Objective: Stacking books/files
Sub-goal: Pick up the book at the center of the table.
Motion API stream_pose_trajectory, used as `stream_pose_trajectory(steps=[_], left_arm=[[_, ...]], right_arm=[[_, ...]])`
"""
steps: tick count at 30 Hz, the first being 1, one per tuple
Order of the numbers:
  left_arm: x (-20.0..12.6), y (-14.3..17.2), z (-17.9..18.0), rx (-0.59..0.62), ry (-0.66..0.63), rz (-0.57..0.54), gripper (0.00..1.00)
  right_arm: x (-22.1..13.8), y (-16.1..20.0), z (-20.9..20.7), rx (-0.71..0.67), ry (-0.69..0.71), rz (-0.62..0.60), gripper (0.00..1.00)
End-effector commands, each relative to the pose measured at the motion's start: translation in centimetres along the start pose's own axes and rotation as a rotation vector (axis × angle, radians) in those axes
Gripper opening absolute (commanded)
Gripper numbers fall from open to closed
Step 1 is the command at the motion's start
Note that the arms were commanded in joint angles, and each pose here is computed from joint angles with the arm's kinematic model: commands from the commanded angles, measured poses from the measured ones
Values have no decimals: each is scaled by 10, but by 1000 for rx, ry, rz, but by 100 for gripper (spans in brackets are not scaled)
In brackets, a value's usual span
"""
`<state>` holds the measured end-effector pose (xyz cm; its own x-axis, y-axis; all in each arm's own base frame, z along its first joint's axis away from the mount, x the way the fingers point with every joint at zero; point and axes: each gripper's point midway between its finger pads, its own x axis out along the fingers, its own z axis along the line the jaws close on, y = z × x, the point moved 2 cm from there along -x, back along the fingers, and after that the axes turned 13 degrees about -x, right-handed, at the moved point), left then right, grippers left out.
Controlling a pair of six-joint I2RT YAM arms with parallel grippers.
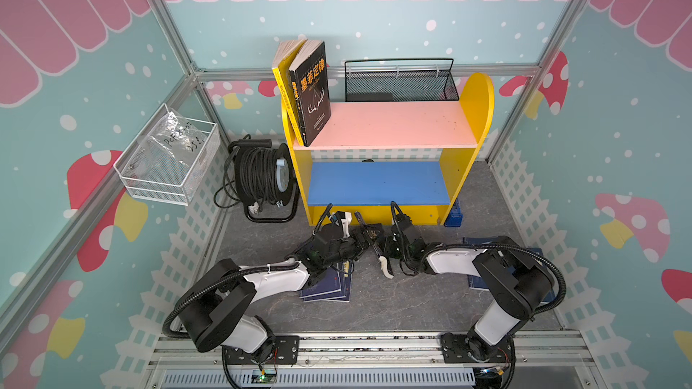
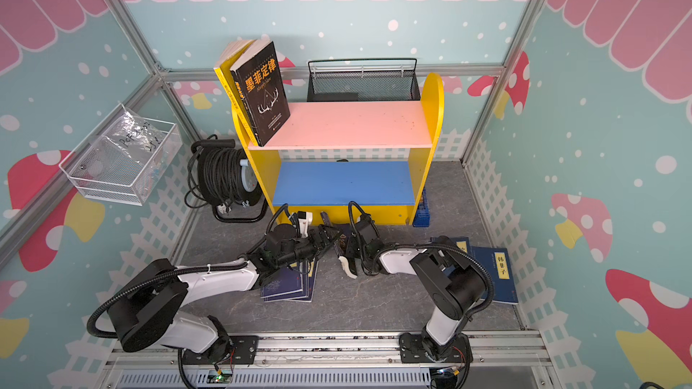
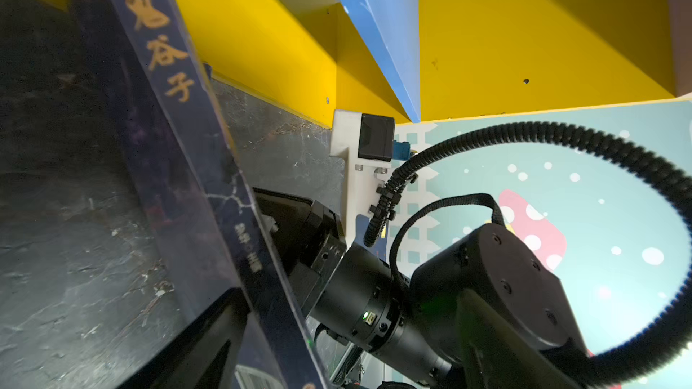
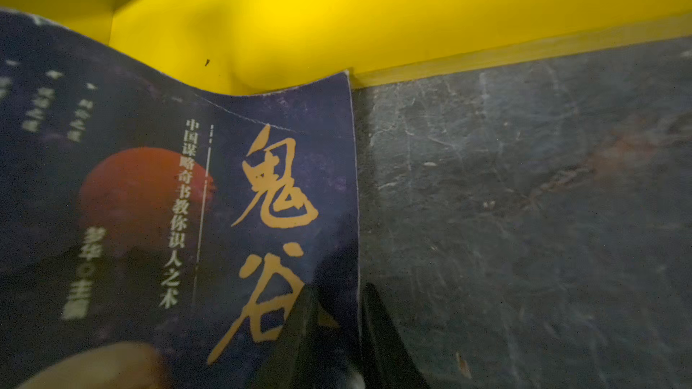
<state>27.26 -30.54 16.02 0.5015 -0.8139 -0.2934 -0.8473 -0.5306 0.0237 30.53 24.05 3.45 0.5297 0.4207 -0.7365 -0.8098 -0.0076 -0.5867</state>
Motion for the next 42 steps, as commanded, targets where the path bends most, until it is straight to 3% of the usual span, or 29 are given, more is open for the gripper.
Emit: stream_pose_trajectory(steps=[1,5,11,17,21,24,25,28,30,35,39,42], left_arm=[[-6,9,-20,-9,58,32,88],[-9,3,0,-10,-82,3,84],[-11,-1,26,-11,-249,-22,62],[-9,-1,45,-47,-317,-28,26],[-11,-1,48,-38,-335,-26,24],[-10,1,45,-25,-338,-7,16],[-10,2,44,-24,-337,0,13],[-9,6,38,-22,-330,25,5],[-12,10,32,-11,-329,42,0],[-36,25,6,108,-358,112,0],[-70,34,-34,242,-332,147,0],[-96,40,-70,323,-283,163,0]], right_arm=[[-4,134,-36,-19,95,506,23],[-6,136,-37,-15,97,509,23],[-6,136,-36,-10,94,508,23],[-6,133,-34,-8,87,501,23],[-8,128,-30,-6,75,484,23],[-10,114,-21,-14,46,443,25],[-12,107,-18,-16,36,423,28],[-21,73,-2,-40,22,347,55],[-33,41,10,-64,28,277,66],[-83,-38,37,-94,33,69,76],[-140,-86,55,-91,2,-100,82],[-183,-115,66,-81,-34,-228,92]])
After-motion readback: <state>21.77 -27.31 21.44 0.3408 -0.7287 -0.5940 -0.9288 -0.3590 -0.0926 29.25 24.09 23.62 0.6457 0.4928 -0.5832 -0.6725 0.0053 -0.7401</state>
